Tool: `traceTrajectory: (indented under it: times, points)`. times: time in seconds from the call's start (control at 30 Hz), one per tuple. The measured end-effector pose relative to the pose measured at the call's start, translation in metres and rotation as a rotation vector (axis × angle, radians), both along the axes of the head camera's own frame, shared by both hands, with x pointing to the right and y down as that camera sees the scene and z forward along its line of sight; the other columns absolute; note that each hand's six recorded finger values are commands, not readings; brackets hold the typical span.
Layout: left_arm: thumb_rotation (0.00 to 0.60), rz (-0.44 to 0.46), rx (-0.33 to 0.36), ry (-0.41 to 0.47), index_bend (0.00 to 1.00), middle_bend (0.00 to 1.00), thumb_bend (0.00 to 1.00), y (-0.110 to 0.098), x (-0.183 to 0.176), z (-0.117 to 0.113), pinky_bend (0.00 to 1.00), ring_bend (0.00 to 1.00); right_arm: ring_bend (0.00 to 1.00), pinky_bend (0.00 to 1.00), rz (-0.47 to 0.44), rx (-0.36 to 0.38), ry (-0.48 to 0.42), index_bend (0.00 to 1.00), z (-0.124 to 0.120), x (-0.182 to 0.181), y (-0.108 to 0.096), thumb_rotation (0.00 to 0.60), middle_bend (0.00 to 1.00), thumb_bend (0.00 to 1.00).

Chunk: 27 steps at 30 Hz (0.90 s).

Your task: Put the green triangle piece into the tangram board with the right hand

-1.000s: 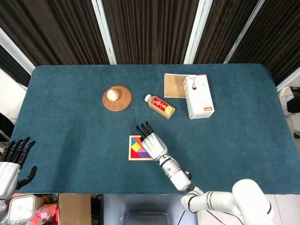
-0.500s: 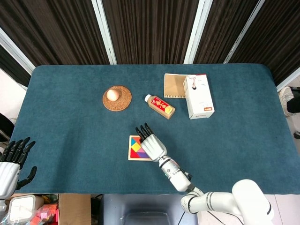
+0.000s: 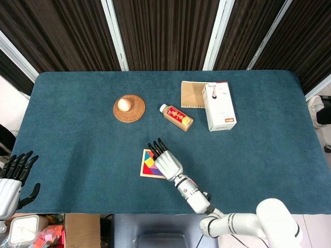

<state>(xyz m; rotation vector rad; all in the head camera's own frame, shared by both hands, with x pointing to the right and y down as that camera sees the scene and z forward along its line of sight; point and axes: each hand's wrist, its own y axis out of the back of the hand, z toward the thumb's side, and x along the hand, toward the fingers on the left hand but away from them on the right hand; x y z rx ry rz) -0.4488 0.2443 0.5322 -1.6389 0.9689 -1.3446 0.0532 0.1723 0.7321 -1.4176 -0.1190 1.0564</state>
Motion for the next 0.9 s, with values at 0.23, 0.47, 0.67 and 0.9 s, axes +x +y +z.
traceTrajectory:
  times: [0.23, 0.47, 0.67, 0.9]
  points:
    - [0.600, 0.000, 0.002, 0.002, 0.00, 0.00, 0.46, 0.0003, 0.0013, -0.0003, 0.05, 0.00, 0.00, 0.00, -0.002, -0.002, 0.003, 0.61, -0.0001, 0.0000, 0.0014, 0.600, 0.12, 0.48]
    - [0.600, -0.003, 0.004, 0.003, 0.00, 0.00, 0.46, 0.0008, -0.0014, -0.0003, 0.05, 0.00, 0.00, 0.00, 0.002, -0.005, 0.006, 0.58, -0.0007, 0.0014, 0.0007, 0.600, 0.12, 0.48]
    - [0.600, -0.005, 0.005, 0.003, 0.00, 0.00, 0.46, -0.0014, -0.0018, -0.0007, 0.05, 0.00, 0.00, 0.00, 0.004, -0.006, 0.011, 0.56, -0.0014, 0.0030, -0.0003, 0.600, 0.12, 0.48]
    - [0.600, -0.003, 0.008, 0.005, 0.00, 0.00, 0.46, -0.0016, -0.0013, -0.0014, 0.05, 0.00, 0.00, 0.00, -0.002, -0.004, 0.019, 0.55, -0.0023, 0.0049, -0.0004, 0.600, 0.12, 0.48]
